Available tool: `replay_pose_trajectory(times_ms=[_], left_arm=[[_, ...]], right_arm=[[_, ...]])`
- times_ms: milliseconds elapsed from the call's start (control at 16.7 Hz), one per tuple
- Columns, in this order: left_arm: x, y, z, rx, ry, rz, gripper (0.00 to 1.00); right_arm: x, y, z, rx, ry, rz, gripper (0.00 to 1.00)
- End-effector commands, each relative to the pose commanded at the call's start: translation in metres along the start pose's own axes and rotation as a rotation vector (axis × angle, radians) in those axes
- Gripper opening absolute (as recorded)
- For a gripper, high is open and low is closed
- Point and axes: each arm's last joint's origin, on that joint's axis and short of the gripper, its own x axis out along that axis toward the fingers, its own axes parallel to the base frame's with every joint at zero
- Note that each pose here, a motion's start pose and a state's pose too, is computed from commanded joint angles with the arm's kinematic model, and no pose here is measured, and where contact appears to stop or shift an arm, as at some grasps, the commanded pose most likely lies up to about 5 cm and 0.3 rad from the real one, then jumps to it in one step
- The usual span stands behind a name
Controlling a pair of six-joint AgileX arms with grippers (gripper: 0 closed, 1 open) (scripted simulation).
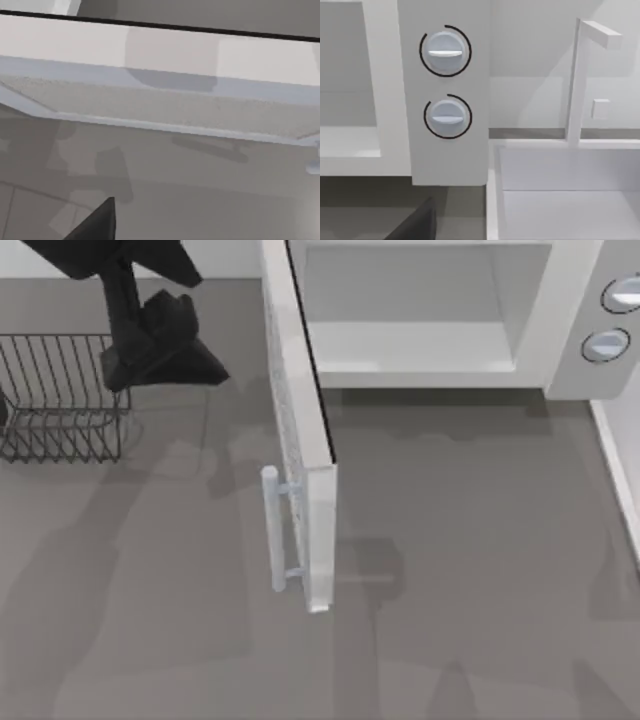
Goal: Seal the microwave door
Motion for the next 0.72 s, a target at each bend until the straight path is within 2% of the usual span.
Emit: replay_pose_trajectory(times_ms=[240, 600, 720], left_arm=[[0.014, 0.011, 0.012, 0.045, 0.021, -0.083, 1.0], [0.015, 0.012, 0.012, 0.042, 0.022, -0.082, 1.0], [0.025, 0.011, 0.013, 0.046, 0.022, -0.087, 1.0]], right_arm=[[0.0, 0.0, 0.0, 0.0, 0.0, 0.0, 1.0], [0.0, 0.0, 0.0, 0.0, 0.0, 0.0, 1.0], [0.0, 0.0, 0.0, 0.0, 0.0, 0.0, 1.0]])
